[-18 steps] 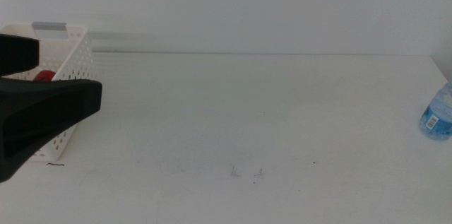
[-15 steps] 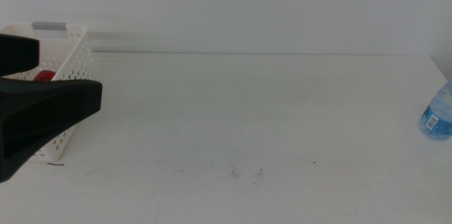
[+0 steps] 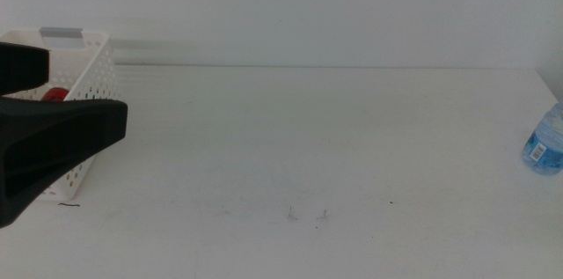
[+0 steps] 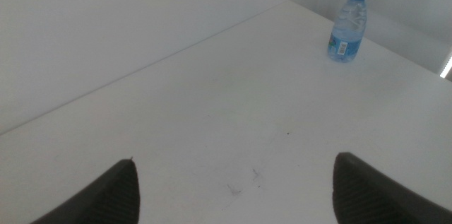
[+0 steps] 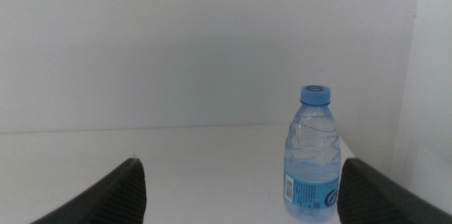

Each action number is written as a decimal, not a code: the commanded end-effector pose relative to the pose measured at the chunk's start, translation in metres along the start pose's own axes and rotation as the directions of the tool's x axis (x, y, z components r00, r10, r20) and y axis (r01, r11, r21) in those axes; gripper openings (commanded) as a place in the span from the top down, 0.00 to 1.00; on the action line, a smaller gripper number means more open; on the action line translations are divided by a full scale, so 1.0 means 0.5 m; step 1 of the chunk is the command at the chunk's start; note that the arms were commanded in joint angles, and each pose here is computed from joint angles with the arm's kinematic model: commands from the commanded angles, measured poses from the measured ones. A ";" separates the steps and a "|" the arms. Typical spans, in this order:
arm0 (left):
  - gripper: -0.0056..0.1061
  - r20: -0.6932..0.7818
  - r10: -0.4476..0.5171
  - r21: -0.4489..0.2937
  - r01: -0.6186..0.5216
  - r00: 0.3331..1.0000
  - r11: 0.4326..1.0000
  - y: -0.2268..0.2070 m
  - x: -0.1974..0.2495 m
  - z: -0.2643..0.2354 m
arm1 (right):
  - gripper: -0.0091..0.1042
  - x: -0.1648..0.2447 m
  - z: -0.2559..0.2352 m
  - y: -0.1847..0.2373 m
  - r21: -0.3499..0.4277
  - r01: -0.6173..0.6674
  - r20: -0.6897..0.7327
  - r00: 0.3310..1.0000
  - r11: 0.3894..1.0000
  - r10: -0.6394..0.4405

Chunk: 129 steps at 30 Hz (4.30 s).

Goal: Use arms to grab the bottles and put them into the dustbin to the left of the table.

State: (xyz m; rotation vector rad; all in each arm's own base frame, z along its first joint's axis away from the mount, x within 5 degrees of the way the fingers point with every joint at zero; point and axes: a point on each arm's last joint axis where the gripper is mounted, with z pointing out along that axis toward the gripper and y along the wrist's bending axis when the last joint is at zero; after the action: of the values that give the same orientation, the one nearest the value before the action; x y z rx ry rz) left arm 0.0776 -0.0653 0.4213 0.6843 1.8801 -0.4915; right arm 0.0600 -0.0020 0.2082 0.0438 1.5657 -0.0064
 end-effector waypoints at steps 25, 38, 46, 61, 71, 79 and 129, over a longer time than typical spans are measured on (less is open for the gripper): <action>0.11 0.016 0.001 0.002 -0.001 1.000 1.000 -0.001 -0.001 -0.003 | 0.16 0.118 0.229 -0.068 0.163 -0.016 -0.216 0.975 0.987 0.051; 0.11 0.016 0.001 0.002 -0.001 1.000 1.000 -0.001 -0.001 -0.003 | 0.16 0.140 0.359 -0.116 0.245 -0.032 -0.208 0.974 0.969 0.085; 0.11 0.018 0.001 0.001 -0.001 1.000 1.000 -0.001 -0.002 -0.003 | 0.16 0.164 0.436 -0.132 0.235 -0.030 -0.200 0.976 0.971 0.079; 0.11 0.018 0.001 0.001 -0.001 1.000 1.000 -0.001 -0.002 -0.003 | 0.16 0.216 0.533 -0.128 0.168 -0.019 -0.242 0.968 0.986 0.060; 0.11 0.020 0.004 0.001 -0.004 1.000 1.000 -0.001 -0.002 -0.003 | 0.93 0.233 0.551 -0.091 0.064 -0.016 -0.285 0.958 0.998 0.033; 0.11 0.020 0.002 0.001 -0.002 1.000 1.000 -0.001 -0.002 -0.003 | 0.94 0.136 0.605 0.176 -0.244 -0.092 -0.206 0.978 0.965 0.041; 0.11 0.022 0.001 0.001 -0.001 1.000 1.000 -0.001 -0.003 -0.003 | 0.10 -0.338 0.247 0.307 -0.617 -0.047 -0.470 0.823 0.786 -0.320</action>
State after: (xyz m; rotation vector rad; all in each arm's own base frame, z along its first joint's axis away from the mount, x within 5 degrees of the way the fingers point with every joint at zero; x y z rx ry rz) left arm 0.0780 -0.0653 0.4218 0.6815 1.8741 -0.4901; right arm 0.2020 0.1507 0.3691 -0.5908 2.0996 0.4302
